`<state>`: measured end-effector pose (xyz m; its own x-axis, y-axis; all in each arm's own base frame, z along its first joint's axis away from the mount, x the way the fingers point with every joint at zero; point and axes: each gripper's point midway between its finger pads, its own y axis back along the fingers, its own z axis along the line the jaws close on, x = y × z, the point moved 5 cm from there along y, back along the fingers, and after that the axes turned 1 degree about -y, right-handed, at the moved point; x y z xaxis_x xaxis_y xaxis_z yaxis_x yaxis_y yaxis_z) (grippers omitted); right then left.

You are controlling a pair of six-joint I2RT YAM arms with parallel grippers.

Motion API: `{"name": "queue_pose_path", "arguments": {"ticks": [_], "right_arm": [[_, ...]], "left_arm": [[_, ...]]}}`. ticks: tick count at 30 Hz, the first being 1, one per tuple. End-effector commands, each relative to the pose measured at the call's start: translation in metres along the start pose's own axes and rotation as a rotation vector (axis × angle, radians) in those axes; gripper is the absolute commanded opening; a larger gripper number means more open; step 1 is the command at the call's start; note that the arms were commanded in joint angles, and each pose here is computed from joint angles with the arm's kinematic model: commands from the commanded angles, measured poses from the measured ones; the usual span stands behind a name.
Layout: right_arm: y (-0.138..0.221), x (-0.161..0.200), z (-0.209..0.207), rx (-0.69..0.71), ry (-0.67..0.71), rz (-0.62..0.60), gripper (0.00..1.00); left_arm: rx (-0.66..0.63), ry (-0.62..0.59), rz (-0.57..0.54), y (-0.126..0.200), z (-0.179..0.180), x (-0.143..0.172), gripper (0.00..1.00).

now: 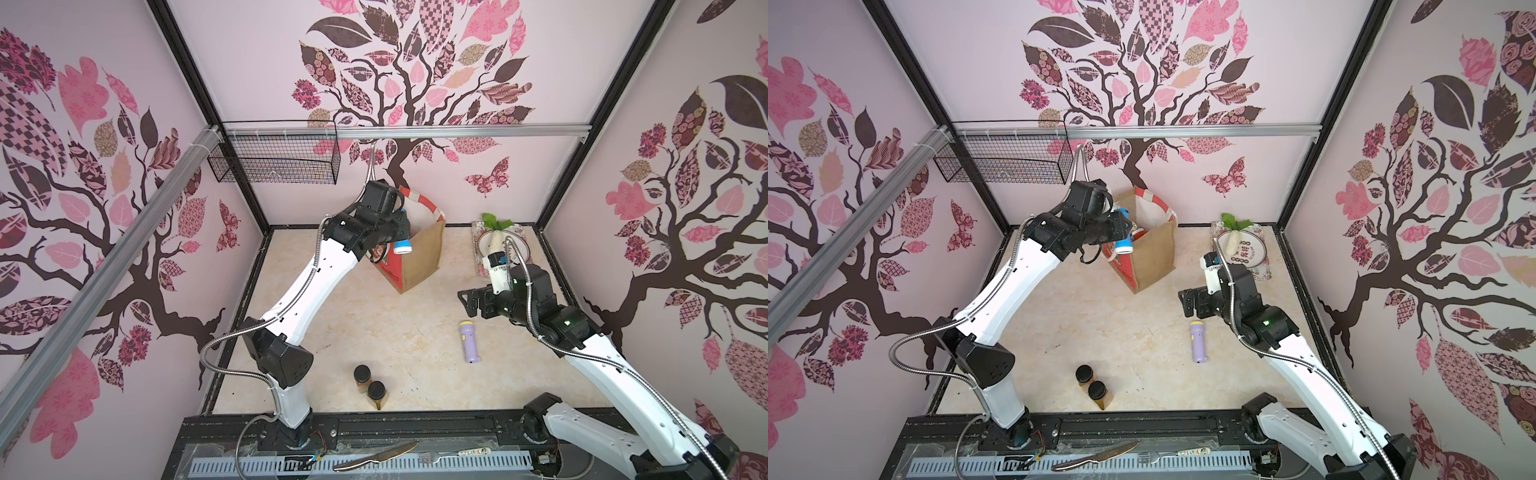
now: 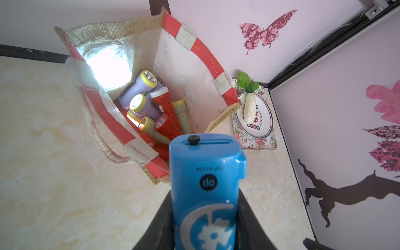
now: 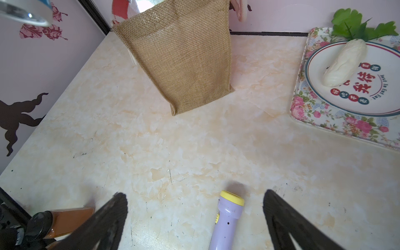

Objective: Put the flashlights into the tote bags
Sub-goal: Place the flashlight in the canvas bag.

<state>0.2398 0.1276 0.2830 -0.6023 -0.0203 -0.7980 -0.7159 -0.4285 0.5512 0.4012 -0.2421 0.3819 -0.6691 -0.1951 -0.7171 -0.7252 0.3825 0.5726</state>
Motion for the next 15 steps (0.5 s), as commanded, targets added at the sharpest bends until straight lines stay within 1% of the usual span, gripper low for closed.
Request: {"name": "queue_pose_path", "arguments": {"ticks": [1, 4, 7, 9, 13, 15], "right_arm": [[0.008, -0.001, 0.005, -0.024, 0.009, -0.003, 1.00], [0.006, 0.000, 0.006, -0.029, 0.005, 0.002, 1.00], [0.005, 0.000, 0.006, -0.033, 0.004, 0.006, 1.00], [0.006, 0.000, 0.006, -0.033, 0.005, 0.005, 1.00], [0.005, 0.001, 0.006, -0.030, 0.006, 0.006, 1.00], [0.003, 0.004, 0.004, -0.028, 0.005, 0.013, 1.00]], "left_arm": [[0.055, 0.017, -0.096, -0.008, -0.004, -0.031, 0.09], [0.063, 0.023, -0.133, -0.023, -0.001, -0.041, 0.09], [0.066, 0.032, -0.148, -0.040, 0.003, -0.049, 0.09], [0.051, 0.032, -0.149, -0.053, 0.009, -0.053, 0.09], [0.062, 0.049, -0.150, -0.077, 0.017, -0.061, 0.10], [0.054, 0.053, -0.154, -0.083, 0.021, -0.066, 0.10]]}}
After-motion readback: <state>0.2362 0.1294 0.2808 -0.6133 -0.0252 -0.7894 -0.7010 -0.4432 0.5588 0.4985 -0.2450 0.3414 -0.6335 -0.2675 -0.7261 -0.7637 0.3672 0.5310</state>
